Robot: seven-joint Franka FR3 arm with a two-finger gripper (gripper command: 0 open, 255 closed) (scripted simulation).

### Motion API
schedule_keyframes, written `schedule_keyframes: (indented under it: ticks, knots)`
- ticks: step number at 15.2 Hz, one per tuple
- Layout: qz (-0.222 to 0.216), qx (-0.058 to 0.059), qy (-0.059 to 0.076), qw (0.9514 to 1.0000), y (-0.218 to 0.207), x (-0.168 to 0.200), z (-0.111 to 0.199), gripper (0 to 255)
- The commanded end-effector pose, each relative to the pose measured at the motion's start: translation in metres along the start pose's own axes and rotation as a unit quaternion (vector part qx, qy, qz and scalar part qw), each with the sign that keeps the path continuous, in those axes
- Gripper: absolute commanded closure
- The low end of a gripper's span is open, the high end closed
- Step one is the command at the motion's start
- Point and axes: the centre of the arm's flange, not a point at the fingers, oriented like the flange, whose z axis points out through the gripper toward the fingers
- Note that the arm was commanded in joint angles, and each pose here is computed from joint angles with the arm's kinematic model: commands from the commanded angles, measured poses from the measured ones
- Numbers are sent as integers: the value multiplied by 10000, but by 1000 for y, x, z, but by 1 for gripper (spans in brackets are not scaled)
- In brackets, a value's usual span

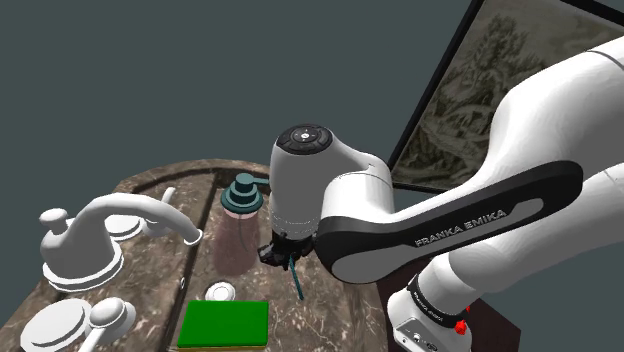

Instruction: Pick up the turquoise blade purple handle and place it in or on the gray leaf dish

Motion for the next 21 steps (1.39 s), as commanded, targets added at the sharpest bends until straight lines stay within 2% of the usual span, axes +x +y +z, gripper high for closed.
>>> schedule_keyframes:
  ticks: [1,21]
  knots:
    - [10,-59,-40,10000,5,-1,0,255]
    - [10,-59,-40,10000,23,8,-104,255]
